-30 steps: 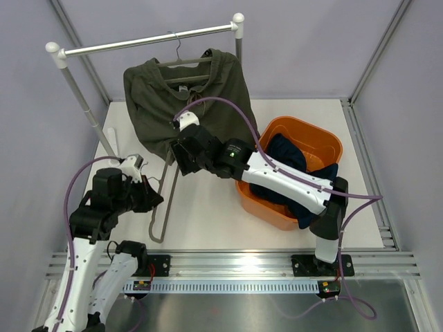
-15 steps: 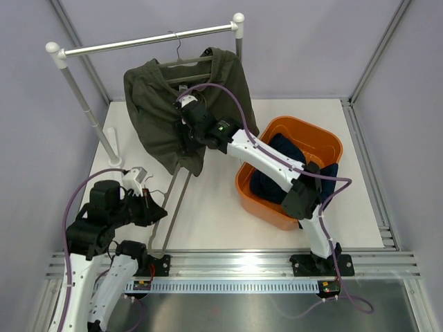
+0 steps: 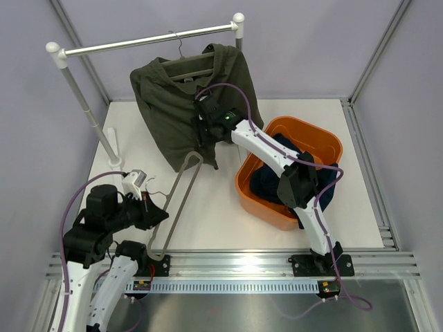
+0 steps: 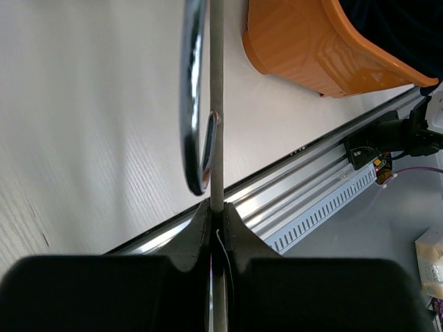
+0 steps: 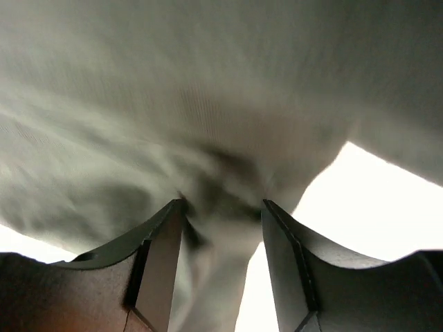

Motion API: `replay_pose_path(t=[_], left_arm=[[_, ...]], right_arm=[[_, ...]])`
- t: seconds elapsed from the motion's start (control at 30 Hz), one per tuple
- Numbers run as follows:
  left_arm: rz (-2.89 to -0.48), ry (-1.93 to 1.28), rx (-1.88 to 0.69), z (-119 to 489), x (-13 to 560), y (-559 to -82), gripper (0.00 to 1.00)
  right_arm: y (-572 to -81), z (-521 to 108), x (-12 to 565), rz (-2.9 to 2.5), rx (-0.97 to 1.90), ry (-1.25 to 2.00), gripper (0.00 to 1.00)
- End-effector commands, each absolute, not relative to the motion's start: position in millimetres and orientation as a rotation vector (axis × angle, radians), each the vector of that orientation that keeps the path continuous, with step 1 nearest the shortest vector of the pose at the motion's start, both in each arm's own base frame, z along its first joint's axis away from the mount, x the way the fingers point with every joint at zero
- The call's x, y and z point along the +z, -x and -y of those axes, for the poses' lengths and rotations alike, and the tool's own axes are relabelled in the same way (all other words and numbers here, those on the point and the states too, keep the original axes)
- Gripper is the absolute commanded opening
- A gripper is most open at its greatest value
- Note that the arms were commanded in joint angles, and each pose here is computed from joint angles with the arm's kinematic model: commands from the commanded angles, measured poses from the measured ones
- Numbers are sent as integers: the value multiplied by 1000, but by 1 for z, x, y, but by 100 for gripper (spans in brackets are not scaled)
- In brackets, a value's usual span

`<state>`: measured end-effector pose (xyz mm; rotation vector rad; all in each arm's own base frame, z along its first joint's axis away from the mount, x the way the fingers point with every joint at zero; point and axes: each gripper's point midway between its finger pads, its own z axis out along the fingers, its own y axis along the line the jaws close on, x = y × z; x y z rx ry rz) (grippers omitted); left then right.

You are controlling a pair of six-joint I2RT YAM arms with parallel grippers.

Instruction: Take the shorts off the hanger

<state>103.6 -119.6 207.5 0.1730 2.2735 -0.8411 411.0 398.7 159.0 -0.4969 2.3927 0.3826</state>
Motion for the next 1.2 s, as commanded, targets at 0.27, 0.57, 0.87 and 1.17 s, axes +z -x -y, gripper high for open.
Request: replay_pose_path(t=[0.27, 0.57, 0.87, 1.17], left_arm=[[-2128, -216, -792, 117, 256, -115, 0], [-2175, -242, -827, 122, 246, -116, 0], [-2202, -359, -977, 140, 243, -106, 0], [-2105, -348, -928, 139, 277, -120, 0]], right_arm=[[-404, -375, 193, -2350, 367, 442, 55], [-362, -355, 280, -2159, 482, 330, 57], [-325, -390, 315, -2051, 528, 447, 59], [-293, -425, 275, -2093, 528, 546, 58]])
